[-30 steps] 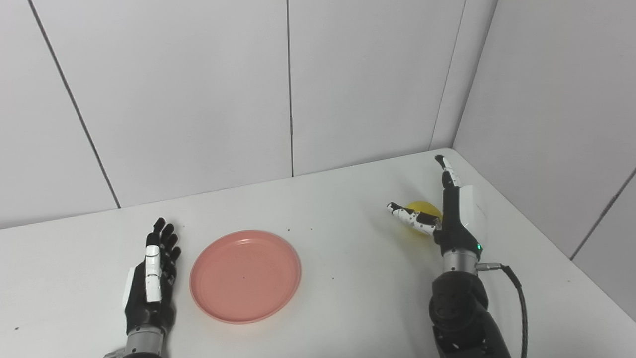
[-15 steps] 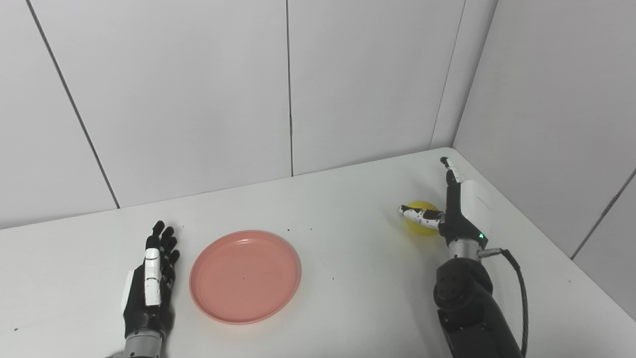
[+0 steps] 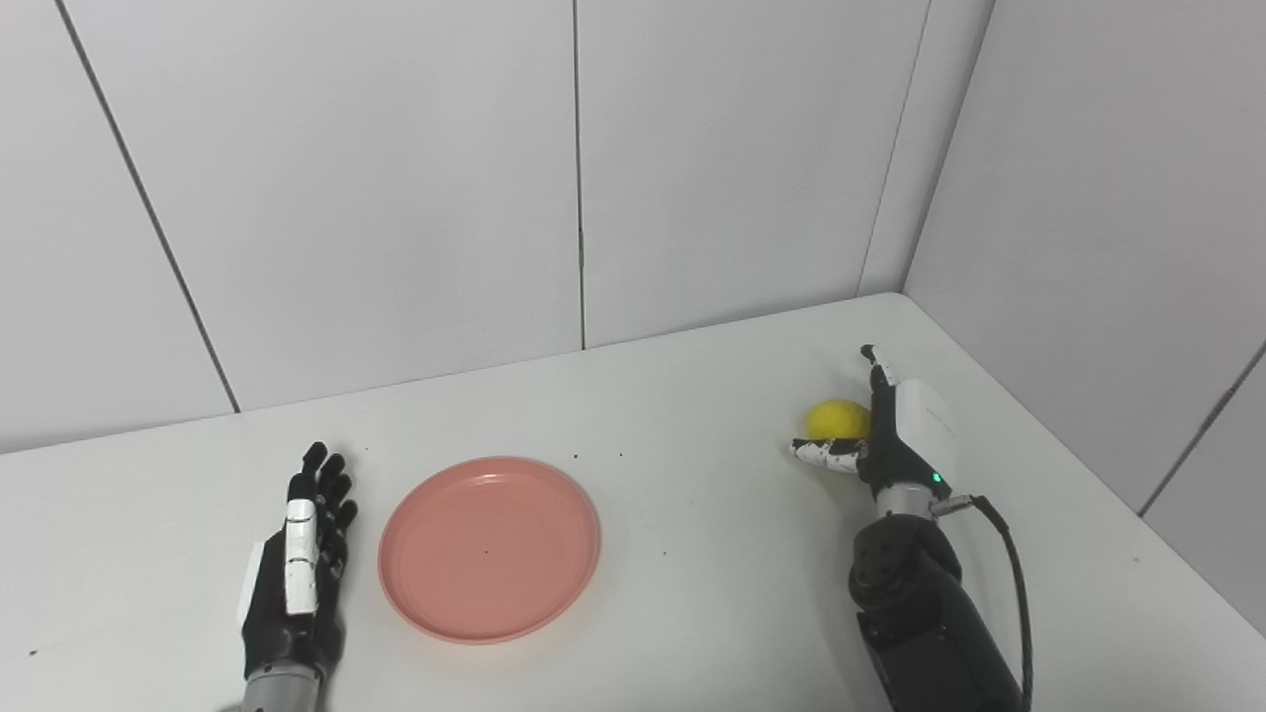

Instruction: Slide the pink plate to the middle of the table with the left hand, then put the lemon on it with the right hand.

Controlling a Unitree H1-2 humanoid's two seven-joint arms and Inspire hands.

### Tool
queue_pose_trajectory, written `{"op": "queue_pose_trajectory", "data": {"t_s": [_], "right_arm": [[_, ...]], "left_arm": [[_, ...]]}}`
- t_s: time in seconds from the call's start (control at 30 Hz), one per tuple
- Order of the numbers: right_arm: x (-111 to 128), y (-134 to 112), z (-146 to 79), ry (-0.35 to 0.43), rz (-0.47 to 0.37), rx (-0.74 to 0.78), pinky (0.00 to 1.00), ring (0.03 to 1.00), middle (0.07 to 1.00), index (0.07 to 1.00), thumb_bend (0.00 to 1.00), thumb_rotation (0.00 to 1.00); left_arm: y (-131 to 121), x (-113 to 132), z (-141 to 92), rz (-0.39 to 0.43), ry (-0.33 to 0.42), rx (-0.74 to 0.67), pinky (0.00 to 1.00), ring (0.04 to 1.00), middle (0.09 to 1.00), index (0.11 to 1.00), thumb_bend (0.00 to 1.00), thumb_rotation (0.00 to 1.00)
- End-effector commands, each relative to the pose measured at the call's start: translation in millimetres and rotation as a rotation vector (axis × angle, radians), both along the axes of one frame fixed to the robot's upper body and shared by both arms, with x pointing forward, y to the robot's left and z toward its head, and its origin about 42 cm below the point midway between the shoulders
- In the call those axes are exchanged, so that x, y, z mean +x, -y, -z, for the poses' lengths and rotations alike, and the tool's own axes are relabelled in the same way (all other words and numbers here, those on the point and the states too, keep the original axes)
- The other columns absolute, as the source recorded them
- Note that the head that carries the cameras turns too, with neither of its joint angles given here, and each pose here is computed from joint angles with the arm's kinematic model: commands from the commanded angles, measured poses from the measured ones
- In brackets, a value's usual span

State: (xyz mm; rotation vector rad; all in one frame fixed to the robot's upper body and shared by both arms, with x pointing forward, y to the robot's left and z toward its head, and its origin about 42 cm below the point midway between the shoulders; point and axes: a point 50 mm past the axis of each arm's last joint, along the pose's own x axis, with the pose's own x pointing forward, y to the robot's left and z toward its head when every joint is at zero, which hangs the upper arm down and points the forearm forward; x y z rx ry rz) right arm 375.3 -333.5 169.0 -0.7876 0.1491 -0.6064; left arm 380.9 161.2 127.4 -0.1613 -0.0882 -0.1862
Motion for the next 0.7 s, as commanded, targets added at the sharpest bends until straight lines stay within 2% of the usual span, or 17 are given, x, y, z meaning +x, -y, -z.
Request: {"op": "queue_pose_trajectory", "data": {"t_s": [0.0,0.1,0.13,0.17,0.2,0.23,0.27,0.3,0.33,0.37,0.4,0.43,0.57,0.67], "right_arm": [[9.5,3.3,-22.0,0.078,-0.002,-0.031,0.79,0.877,0.896,0.880,0.77,0.08],[9.6,3.5,-19.6,0.072,0.000,-0.029,0.76,0.863,0.891,0.871,0.75,0.05],[9.4,3.2,-18.9,0.072,0.003,-0.022,0.67,0.797,0.885,0.865,0.74,0.02],[9.0,2.9,-18.5,0.074,0.005,-0.015,0.65,0.784,0.884,0.864,0.74,0.02],[8.7,2.7,-18.3,0.074,0.006,-0.011,0.54,0.691,0.882,0.860,0.73,0.01],[7.9,2.3,-17.6,0.081,0.011,-0.004,0.51,0.659,0.881,0.859,0.73,0.00],[7.2,1.7,-17.2,0.089,0.016,0.002,0.36,0.467,0.877,0.851,0.69,0.00],[6.5,1.2,-16.7,0.098,0.021,0.009,0.28,0.358,0.871,0.842,0.65,0.00],[5.8,0.6,-16.1,0.109,0.027,0.024,0.21,0.276,0.823,0.824,0.61,0.00],[5.3,0.1,-15.7,0.116,0.034,0.034,0.19,0.253,0.776,0.816,0.59,0.00],[4.9,-0.3,-15.3,0.121,0.039,0.040,0.18,0.346,0.638,0.797,0.56,0.00],[4.7,-0.6,-15.1,0.123,0.043,0.043,0.18,0.413,0.541,0.776,0.54,0.00],[2.4,-2.2,-15.6,0.145,0.059,0.029,0.33,0.421,0.549,0.673,0.52,0.00],[0.9,-3.8,-16.8,0.160,0.076,0.018,0.37,0.413,0.542,0.618,0.52,0.00]], "left_arm": [[-2.1,-5.0,7.9,0.001,-0.031,0.004,1.00,0.999,0.986,0.995,0.59,1.00],[-1.9,-4.9,7.9,-0.002,-0.032,-0.003,1.00,0.997,0.983,0.993,0.59,1.00],[-1.7,-4.6,8.0,-0.001,-0.032,-0.011,1.00,0.997,0.983,0.992,0.59,1.00],[-1.5,-4.4,7.9,-0.001,-0.032,-0.015,1.00,0.997,0.983,0.992,0.59,1.00],[-1.4,-4.3,7.9,0.000,-0.032,-0.018,1.00,0.996,0.983,0.992,0.59,1.00],[-1.1,-4.3,7.7,0.000,-0.033,-0.017,1.00,0.996,0.983,0.992,0.59,1.00],[-1.1,-4.4,7.5,0.000,-0.033,-0.015,1.00,0.995,0.981,0.991,0.60,1.00],[-1.0,-4.4,7.4,0.001,-0.033,-0.014,1.00,0.994,0.981,0.990,0.60,1.00],[-0.9,-4.4,7.3,0.002,-0.031,-0.016,1.00,0.995,0.981,0.990,0.60,1.00],[-0.9,-4.3,7.3,0.002,-0.031,-0.018,1.00,0.995,0.981,0.990,0.60,1.00],[-0.9,-4.3,7.3,0.001,-0.032,-0.019,1.00,0.995,0.981,0.990,0.60,1.00],[-0.9,-4.3,7.3,0.001,-0.033,-0.020,1.00,0.994,0.980,0.988,0.60,1.00],[-1.0,-4.4,7.4,-0.001,-0.034,-0.010,1.00,0.991,0.980,0.990,0.60,1.00],[-0.8,-4.5,7.5,0.000,-0.035,-0.015,1.00,0.990,0.978,0.989,0.60,1.00]]}}
